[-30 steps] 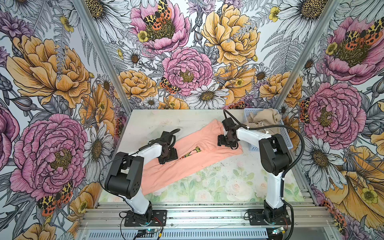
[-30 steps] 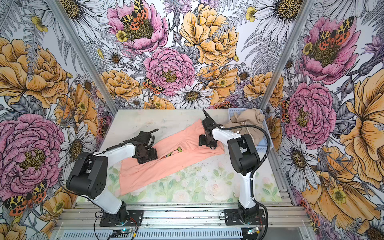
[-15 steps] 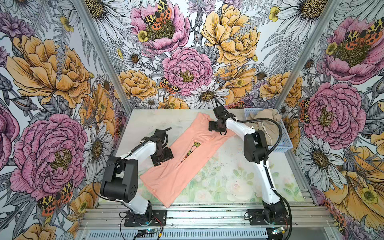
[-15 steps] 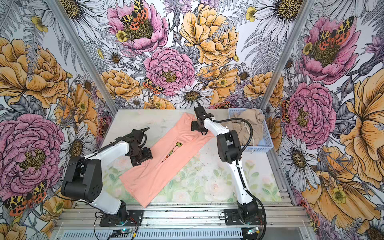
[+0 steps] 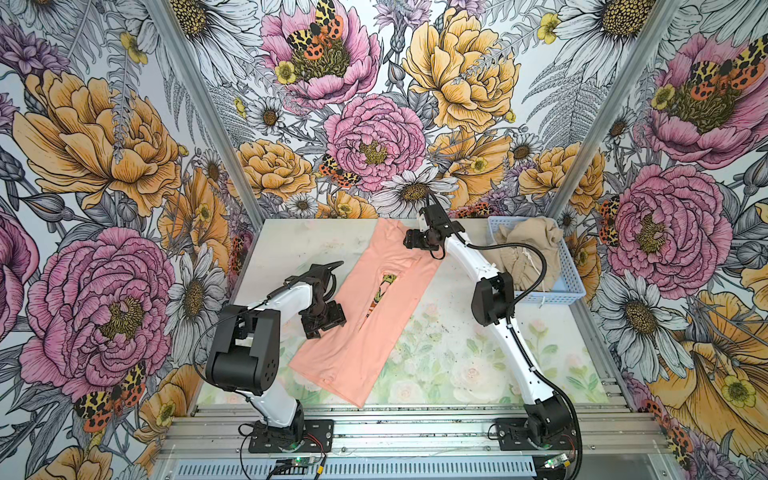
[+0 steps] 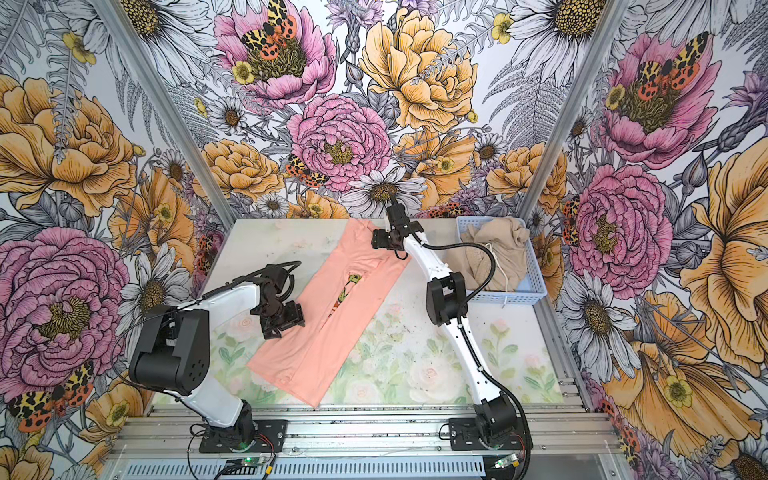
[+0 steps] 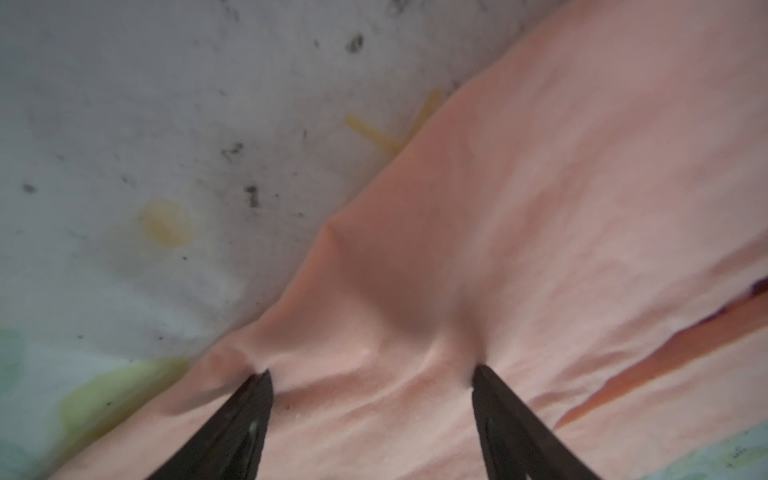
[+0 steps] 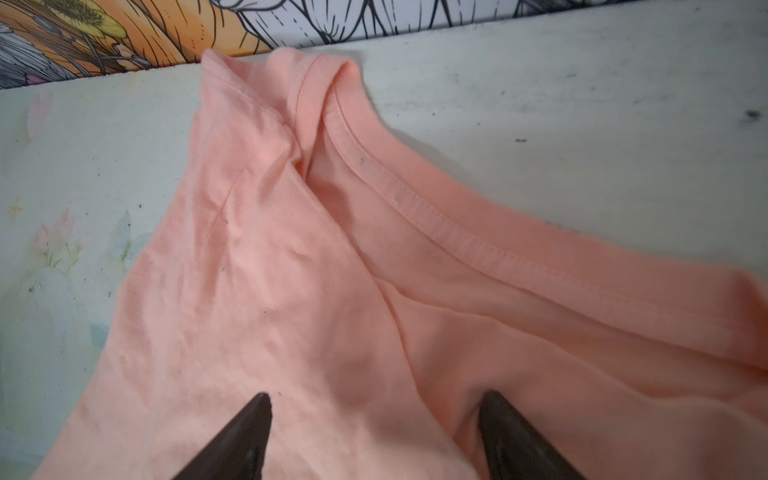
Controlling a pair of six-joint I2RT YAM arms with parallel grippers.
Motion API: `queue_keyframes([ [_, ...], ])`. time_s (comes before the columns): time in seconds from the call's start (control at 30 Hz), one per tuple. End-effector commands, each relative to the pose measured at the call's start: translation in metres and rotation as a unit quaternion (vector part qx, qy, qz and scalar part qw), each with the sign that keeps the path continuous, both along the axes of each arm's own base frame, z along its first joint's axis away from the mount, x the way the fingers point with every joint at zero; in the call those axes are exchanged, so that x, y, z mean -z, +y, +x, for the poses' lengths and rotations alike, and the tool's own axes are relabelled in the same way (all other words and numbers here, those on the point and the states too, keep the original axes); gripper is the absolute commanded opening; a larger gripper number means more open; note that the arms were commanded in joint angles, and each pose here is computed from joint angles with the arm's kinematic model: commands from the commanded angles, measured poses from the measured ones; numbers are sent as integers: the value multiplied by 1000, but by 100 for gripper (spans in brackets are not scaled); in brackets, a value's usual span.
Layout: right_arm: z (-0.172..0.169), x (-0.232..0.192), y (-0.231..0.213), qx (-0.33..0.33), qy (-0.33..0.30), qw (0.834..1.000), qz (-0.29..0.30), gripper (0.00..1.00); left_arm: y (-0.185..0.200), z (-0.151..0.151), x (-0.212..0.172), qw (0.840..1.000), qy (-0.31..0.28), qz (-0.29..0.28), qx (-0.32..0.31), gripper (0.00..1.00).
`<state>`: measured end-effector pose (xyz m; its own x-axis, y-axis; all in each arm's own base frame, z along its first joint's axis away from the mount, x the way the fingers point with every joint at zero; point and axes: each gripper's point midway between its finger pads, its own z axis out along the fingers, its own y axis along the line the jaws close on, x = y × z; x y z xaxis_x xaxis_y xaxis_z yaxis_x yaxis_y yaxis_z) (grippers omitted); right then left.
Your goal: Fold and stack the mixed laundry pile
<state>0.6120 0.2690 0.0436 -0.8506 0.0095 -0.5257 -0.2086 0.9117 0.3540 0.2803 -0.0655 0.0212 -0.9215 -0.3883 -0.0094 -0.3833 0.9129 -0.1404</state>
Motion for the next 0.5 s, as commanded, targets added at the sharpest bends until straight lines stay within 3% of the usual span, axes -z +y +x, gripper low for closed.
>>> queue_keyframes([
  [0.0, -11, -71, -9, 8, -33, 999, -11, 83, -21, -36, 29, 997, 62, -46, 21, 76],
  [0.23, -51, -114, -22, 22, -22, 999, -18, 85, -56, -74, 48, 991, 98, -70, 52, 74],
  [0.47, -118, -70, -15, 15, 40, 998, -38, 85, -87, -109, 61, 986, 122, -76, 85, 73],
])
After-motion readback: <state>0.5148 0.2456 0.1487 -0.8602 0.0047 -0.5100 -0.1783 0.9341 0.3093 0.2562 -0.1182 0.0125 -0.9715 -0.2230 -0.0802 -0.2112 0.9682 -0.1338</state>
